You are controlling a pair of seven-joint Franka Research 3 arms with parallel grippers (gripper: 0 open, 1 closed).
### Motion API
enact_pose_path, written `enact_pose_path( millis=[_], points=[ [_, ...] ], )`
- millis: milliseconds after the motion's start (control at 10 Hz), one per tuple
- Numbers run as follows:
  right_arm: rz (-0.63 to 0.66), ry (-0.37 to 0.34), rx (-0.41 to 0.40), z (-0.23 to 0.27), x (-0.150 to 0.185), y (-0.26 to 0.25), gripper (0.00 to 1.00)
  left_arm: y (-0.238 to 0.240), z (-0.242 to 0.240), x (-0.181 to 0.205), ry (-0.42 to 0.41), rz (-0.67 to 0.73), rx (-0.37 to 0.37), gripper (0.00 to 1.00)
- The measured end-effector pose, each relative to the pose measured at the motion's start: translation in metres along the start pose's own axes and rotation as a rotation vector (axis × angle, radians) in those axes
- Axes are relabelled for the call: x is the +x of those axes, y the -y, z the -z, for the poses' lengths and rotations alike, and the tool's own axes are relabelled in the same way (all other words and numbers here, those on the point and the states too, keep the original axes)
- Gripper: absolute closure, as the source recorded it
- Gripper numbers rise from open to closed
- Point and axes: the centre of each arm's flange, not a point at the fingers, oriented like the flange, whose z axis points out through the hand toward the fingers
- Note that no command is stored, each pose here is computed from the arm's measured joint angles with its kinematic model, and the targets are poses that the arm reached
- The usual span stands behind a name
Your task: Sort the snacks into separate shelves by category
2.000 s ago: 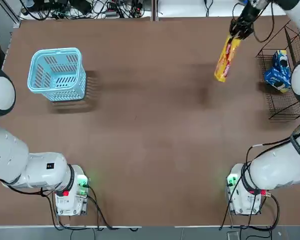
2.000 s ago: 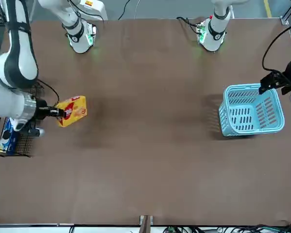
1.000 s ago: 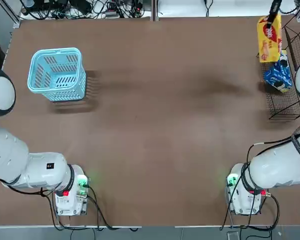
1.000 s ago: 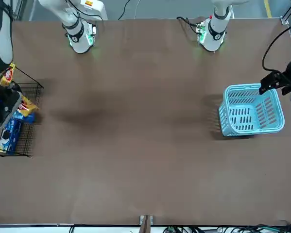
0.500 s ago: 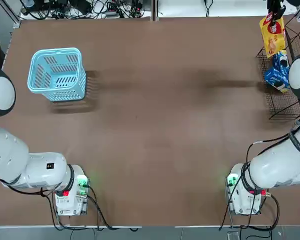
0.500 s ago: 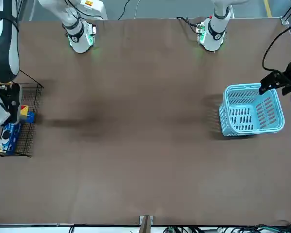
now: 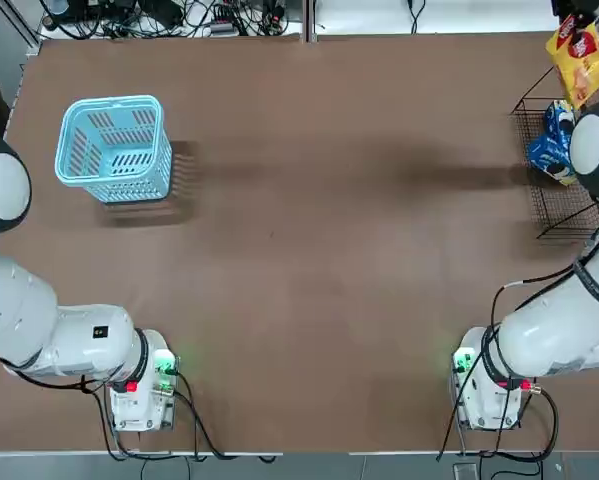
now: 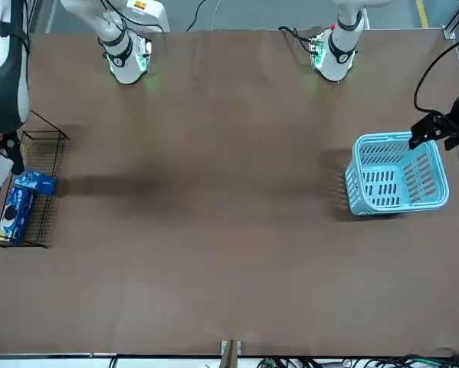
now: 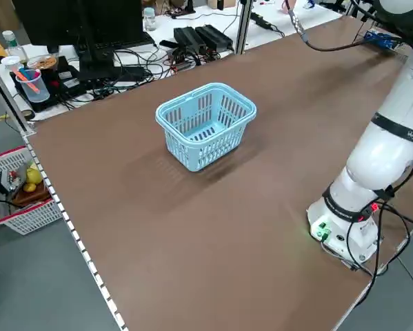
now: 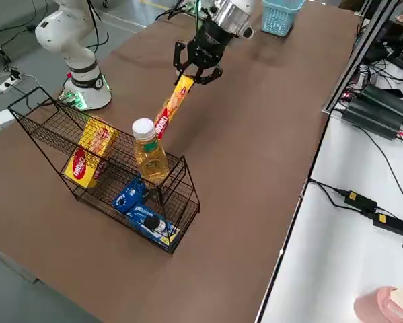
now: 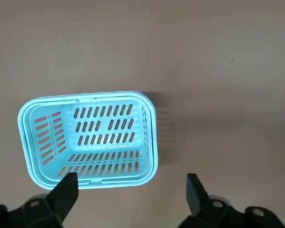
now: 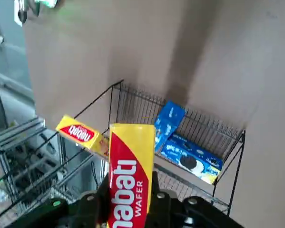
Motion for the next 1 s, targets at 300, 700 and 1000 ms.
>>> enact_pose_path(
  millis=[300,700,1000],
  points=[
    [0.058,0.052,0.036,-0.004,-0.003,-0.004,0.68,0.0,0.0,0.0,0.0,0.0,0.0,0.0],
    [0.183,0.078,0.049,-0.019,0.002,-0.03,0.68,0.0,0.0,0.0,0.0,0.0,0.0,0.0],
    [0.331,0.082,0.062,-0.02,-0.004,-0.029,0.68,0.0,0.0,0.0,0.0,0.0,0.0,0.0]
  ],
)
